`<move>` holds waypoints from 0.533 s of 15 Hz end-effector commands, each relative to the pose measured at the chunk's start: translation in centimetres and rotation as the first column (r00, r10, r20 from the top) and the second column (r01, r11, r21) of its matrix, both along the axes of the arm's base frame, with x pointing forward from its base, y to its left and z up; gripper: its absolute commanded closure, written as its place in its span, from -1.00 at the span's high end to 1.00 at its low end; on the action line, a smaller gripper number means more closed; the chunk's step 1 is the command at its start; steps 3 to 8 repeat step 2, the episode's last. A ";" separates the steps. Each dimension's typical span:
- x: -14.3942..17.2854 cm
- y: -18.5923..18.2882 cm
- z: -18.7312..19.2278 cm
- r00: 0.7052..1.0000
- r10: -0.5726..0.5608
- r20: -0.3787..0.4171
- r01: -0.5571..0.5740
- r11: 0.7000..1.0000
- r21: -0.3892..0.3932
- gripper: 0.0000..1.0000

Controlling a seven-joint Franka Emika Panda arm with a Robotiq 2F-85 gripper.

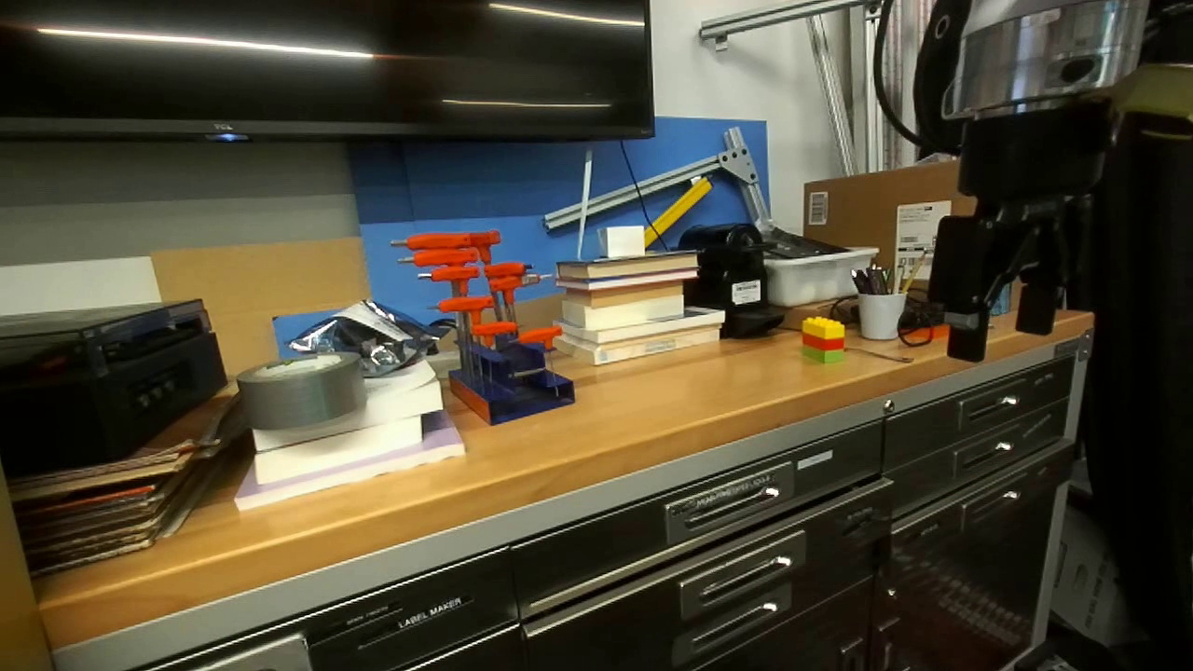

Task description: Put the black objects on the table into the open drawer and then close the drawer

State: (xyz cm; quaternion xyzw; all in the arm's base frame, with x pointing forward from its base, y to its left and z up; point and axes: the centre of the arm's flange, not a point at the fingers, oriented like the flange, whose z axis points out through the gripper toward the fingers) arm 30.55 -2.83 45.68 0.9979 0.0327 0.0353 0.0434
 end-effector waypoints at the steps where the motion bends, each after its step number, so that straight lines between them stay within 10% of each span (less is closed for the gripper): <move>1: 0.0 0.0 0.0 1.000 0.000 0.000 0.000 1.000 0.000 1.00; 8: 0.0 0.0 0.0 1.000 0.000 0.000 0.000 1.000 0.000 1.00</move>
